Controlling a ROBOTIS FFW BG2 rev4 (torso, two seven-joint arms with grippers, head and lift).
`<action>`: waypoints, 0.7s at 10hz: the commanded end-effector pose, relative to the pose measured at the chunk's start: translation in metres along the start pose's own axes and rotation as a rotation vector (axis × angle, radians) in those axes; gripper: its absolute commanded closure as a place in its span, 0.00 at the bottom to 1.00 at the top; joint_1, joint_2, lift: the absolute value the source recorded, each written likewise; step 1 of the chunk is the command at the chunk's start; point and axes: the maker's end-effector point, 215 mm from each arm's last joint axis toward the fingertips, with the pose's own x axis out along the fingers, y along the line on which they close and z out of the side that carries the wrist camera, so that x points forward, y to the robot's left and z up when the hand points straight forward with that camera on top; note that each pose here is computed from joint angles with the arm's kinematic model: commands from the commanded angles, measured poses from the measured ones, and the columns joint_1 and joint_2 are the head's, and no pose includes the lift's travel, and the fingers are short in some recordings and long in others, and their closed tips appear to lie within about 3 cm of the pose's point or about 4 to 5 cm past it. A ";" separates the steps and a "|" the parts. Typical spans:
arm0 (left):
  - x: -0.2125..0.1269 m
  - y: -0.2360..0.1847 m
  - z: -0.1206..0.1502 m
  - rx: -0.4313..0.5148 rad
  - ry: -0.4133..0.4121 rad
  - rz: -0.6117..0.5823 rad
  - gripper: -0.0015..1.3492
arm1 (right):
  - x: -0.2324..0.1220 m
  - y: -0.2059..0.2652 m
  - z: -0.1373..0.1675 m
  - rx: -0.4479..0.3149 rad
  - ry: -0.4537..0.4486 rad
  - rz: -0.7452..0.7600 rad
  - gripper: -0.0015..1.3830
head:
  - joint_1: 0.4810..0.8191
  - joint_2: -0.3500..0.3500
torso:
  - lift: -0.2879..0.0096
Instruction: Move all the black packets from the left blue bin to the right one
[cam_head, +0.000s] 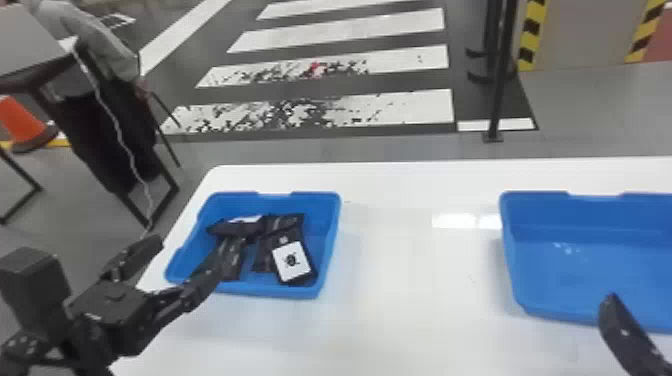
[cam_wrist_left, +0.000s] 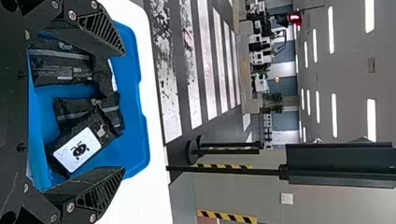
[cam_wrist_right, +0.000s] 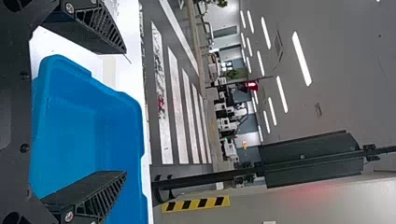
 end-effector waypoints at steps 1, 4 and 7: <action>0.000 0.000 0.000 0.000 0.001 -0.001 0.13 | 0.000 0.000 0.000 0.001 0.000 0.000 0.07 | 0.63 0.89 | 0.45; 0.000 0.000 -0.002 -0.004 0.004 -0.001 0.13 | 0.000 0.000 0.000 0.001 0.000 0.000 0.07 | 0.63 0.89 | 0.45; 0.003 0.003 -0.011 -0.019 0.026 0.002 0.13 | 0.001 0.001 0.001 0.003 -0.003 0.002 0.07 | 0.63 0.89 | 0.45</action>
